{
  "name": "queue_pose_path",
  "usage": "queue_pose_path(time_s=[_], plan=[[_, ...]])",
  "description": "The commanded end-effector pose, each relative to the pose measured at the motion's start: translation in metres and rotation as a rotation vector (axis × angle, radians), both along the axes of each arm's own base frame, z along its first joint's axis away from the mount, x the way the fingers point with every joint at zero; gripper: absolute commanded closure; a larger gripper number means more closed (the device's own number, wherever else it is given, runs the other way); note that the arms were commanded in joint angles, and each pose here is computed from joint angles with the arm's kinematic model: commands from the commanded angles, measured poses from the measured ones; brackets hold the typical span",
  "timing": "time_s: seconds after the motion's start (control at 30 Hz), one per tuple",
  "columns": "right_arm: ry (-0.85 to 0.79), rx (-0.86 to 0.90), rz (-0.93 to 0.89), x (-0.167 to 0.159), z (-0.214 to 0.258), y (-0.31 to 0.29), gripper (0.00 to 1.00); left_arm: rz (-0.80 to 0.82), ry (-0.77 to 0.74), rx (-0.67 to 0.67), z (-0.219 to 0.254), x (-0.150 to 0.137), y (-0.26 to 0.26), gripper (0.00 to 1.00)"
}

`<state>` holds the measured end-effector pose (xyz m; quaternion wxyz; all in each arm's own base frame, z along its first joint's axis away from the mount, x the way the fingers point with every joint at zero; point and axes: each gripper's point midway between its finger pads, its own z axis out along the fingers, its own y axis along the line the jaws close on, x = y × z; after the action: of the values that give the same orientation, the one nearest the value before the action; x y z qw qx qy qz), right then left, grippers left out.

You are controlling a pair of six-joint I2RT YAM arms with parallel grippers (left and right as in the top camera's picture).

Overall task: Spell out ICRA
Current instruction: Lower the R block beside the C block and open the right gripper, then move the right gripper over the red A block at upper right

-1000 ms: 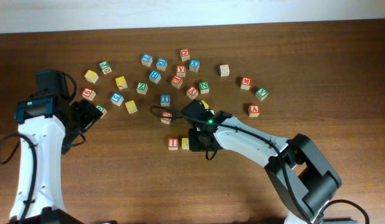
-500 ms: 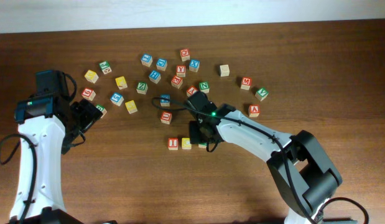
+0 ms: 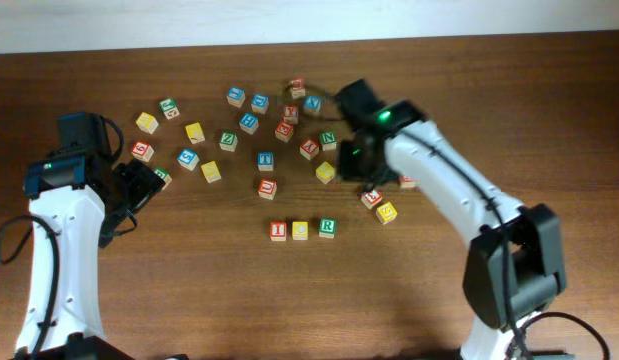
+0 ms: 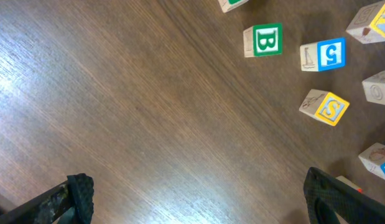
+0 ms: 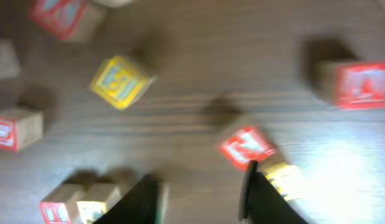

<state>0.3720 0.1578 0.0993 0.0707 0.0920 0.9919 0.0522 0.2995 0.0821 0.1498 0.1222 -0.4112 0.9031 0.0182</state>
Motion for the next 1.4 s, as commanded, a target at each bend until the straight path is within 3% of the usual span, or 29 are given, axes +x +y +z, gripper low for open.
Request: queue_pose_path(time_s=[0.0,0.03,0.17,0.23,0.33,0.37,0.5,1.07,1.1,1.37], plan=[[0.035,0.008,-0.148,0.012,0.006,-0.055,0.40,-0.004,-0.011,0.005,0.004,0.000,0.001,0.01],[0.038,0.003,-0.156,0.014,0.005,-0.067,0.36,-0.004,-0.011,0.005,0.004,0.000,0.001,0.01],[-0.016,-0.041,0.098,0.025,0.005,-0.088,0.30,-0.004,-0.011,0.005,0.004,0.000,0.001,0.01],[-0.024,-0.087,0.101,0.027,0.005,-0.096,0.10,-0.004,-0.011,0.005,0.004,0.000,0.001,0.01],[-0.028,-0.085,0.101,0.028,0.005,-0.095,0.09,-0.004,-0.011,0.005,0.004,0.000,0.001,0.01],[-0.023,-0.086,0.102,0.027,0.005,-0.096,0.01,-0.004,-0.011,0.005,0.004,0.000,0.001,0.01],[-0.030,-0.109,0.197,0.027,-0.006,-0.097,0.02,-0.004,-0.011,0.005,0.004,0.000,0.001,0.01],[0.013,-0.063,0.180,0.016,-0.019,-0.103,0.01,-0.004,-0.011,0.005,0.004,0.000,0.001,0.01],[0.026,-0.052,0.182,0.012,-0.023,-0.102,0.05,-0.004,-0.011,0.005,0.004,0.000,0.001,0.01],[-0.015,-0.050,0.155,0.015,-0.055,-0.102,0.07,-0.004,-0.011,0.005,0.004,0.000,0.001,0.01]])
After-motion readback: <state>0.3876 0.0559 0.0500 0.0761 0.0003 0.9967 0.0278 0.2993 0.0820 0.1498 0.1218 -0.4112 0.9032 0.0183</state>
